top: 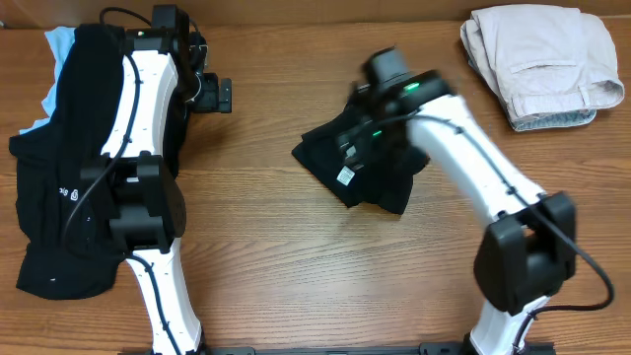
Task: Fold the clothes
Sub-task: 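Grasp the folded black shirt bundle with the right gripper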
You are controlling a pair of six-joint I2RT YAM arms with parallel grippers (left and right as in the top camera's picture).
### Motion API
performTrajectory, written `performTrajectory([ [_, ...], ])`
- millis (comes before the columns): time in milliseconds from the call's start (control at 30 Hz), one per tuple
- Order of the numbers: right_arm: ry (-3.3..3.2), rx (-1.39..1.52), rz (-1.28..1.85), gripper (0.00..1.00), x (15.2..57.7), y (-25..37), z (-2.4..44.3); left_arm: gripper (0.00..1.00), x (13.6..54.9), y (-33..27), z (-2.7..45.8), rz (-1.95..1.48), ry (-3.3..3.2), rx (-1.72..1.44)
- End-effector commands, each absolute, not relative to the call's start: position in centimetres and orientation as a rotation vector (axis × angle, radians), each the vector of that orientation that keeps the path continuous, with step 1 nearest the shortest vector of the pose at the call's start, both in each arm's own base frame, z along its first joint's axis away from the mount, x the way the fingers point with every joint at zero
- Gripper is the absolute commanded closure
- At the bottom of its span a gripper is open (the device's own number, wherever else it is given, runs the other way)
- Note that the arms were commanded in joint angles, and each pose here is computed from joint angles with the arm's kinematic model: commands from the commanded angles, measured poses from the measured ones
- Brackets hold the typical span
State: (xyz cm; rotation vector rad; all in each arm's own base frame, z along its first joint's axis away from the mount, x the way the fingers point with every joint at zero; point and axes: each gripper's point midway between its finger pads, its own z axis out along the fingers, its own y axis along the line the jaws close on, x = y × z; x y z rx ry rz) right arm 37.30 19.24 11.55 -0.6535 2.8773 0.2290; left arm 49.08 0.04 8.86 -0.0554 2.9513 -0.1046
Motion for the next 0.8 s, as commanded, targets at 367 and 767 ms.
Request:
performTrajectory([
  [367, 2.82, -0.933, -0.09, 0.0, 35.3, 24.0, 5.0, 0.0, 49.0, -0.1, 8.8, -0.113, 2.952, -0.032],
  [767, 2.855, -0.904, -0.198, 0.07, 36.2, 23.2, 1.3, 0.0, 49.1, -0.5, 8.8, -0.115, 2.948, -0.026],
])
